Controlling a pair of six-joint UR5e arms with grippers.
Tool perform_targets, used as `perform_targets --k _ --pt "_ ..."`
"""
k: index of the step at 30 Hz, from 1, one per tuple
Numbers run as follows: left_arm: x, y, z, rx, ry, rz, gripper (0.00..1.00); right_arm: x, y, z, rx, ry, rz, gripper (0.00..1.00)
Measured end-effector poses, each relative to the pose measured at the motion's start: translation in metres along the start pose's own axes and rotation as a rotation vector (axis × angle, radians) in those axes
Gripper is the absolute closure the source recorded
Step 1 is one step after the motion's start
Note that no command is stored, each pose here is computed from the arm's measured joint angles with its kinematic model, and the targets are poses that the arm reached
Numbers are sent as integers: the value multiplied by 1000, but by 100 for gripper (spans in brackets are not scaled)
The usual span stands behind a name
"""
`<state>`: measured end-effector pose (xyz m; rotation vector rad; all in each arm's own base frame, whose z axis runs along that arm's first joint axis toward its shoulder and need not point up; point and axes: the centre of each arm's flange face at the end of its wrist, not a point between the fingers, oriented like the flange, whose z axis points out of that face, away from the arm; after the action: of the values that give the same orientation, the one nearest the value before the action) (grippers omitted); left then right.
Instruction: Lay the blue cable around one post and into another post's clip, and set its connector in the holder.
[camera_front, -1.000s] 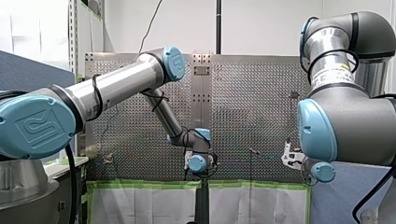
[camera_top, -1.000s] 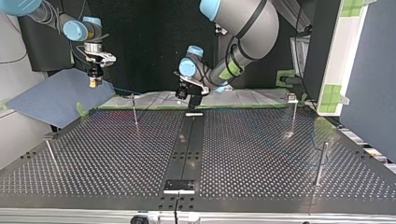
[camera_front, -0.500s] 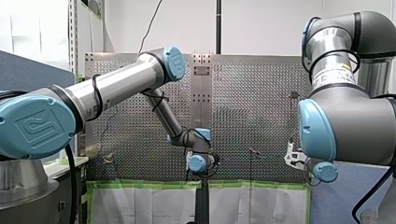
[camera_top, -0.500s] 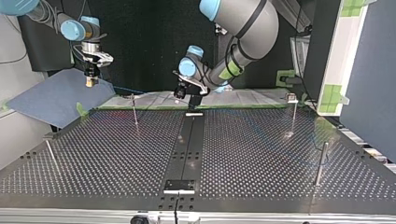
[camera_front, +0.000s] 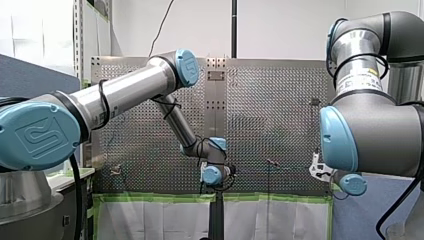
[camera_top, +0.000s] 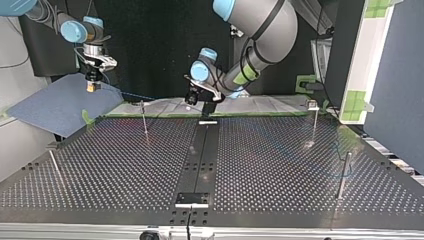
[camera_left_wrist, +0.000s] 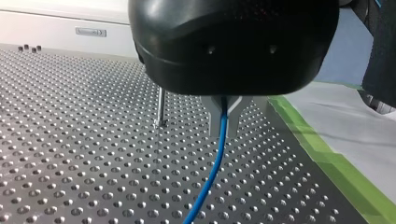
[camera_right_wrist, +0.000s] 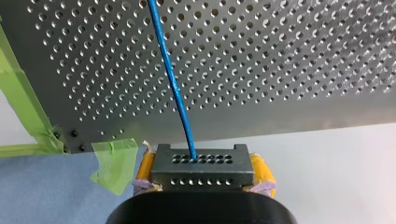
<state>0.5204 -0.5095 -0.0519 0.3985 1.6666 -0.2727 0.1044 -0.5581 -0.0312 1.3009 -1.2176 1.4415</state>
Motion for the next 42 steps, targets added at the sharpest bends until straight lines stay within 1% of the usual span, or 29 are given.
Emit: perform_targets --k 5,14,18,21,24,28,35,42 --pt "-4 -11 0 9 -4 4 99 2 7 3 -12 4 -2 100" --pt "-15 -44 -5 55 6 13 99 7 12 14 -14 2 -6 100" --pt "-18 -57 -8 73 2 7 99 10 14 19 -14 2 -7 100" --pt "-22 -63 -7 80 -6 -1 99 12 16 23 -16 5 -5 100" --pt "-27 -66 -5 84 -13 -6 99 14 19 27 -20 6 -7 100" --pt "-34 -70 -1 87 -20 -15 99 15 21 30 -23 -3 -6 100" --pt "-37 -70 2 88 -23 -43 99 18 25 35 -27 -1 -3 100" --pt "-37 -70 1 87 -18 -28 99 21 28 40 -31 -5 -3 100"
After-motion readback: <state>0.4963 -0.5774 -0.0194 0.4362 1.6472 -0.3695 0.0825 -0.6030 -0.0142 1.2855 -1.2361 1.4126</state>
